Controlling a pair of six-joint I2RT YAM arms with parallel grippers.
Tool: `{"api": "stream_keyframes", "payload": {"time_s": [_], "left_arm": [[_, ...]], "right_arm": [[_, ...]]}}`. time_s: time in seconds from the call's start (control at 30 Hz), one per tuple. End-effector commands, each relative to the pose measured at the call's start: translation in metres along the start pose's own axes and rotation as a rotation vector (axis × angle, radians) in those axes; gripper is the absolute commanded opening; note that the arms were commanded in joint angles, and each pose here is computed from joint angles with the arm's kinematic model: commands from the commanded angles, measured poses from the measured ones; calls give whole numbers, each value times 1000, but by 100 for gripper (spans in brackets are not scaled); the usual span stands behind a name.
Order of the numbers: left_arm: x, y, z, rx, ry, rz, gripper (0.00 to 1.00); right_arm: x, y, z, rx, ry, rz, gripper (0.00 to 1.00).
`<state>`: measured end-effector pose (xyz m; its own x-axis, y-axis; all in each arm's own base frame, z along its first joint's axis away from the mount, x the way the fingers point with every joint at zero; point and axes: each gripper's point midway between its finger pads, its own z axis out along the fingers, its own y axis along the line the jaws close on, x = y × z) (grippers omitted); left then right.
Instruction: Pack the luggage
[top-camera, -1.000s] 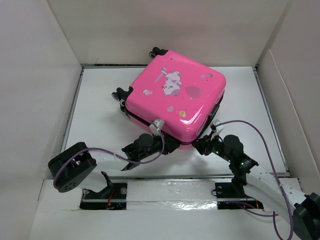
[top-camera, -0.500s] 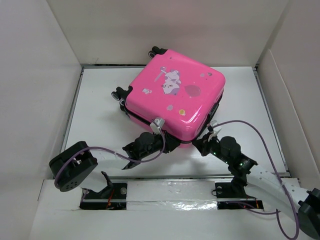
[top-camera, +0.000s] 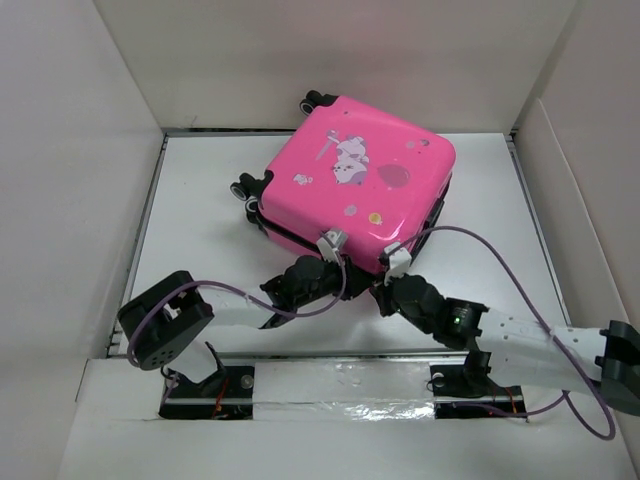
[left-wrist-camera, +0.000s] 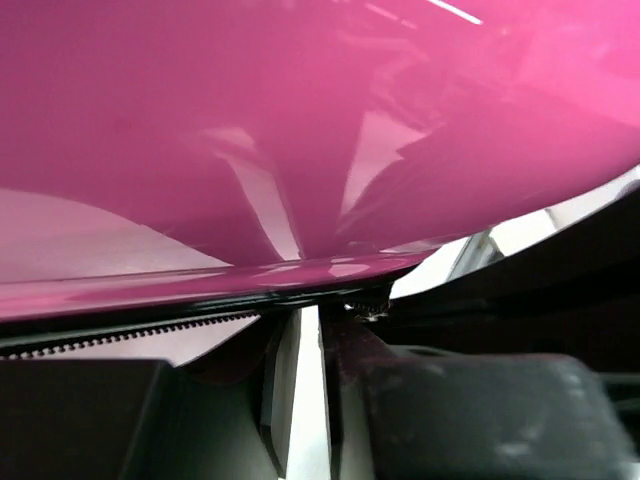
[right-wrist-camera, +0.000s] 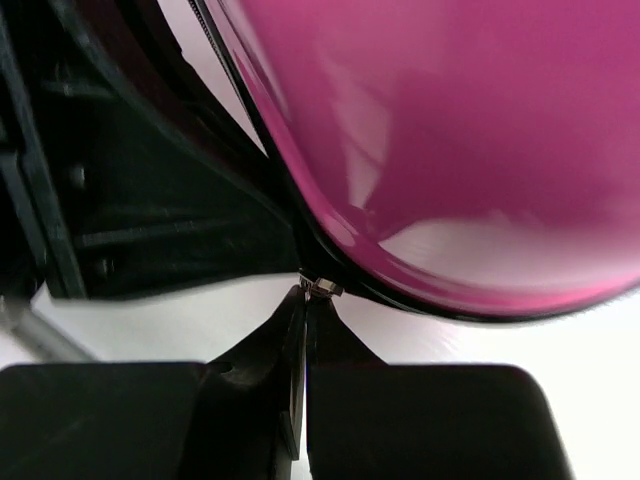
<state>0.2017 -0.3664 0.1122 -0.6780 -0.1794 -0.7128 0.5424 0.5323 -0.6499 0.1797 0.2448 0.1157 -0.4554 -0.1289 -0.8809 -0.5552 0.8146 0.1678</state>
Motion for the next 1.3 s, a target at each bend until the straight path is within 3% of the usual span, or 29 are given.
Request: {"api": "stream_keyframes", "payload": {"time_s": [0.0, 0.07, 0.1, 0.2, 0.4, 0.5, 0.6, 0.7, 0.93, 1.27], "left_arm": [[-76, -32, 20, 82, -216, -30, 14], [-80, -24, 8, 59, -242, -44, 28], [-86, -16, 1, 39, -261, -51, 50], [-95, 10, -33, -59, -304, -74, 72], [-133, 65, -114, -270, -452, -152, 81], [-173, 92, -158, -385, -617, -226, 87], [-219, 115, -192, -433, -773, -297, 89], [-250, 142, -204, -404, -839, -350, 89], [-292, 188, -171, -373, -787, -456, 94], [-331, 211, -143, -367, -774, -464, 94]], "right_arm": [[-60, 114, -15, -414, -122, 71, 0], [-60, 110, 3, -352, -139, 77, 0], [-65, 105, 8, -316, -167, 90, 0], [-61, 95, 12, -294, -169, 97, 0], [-52, 82, 9, -333, -163, 122, 0], [-50, 82, 8, -348, -160, 109, 0], [-49, 81, 9, -353, -152, 92, 0], [-46, 81, 10, -363, -141, 86, 0], [-43, 87, 7, -409, -132, 61, 0], [-40, 92, 4, -444, -128, 62, 0]]}}
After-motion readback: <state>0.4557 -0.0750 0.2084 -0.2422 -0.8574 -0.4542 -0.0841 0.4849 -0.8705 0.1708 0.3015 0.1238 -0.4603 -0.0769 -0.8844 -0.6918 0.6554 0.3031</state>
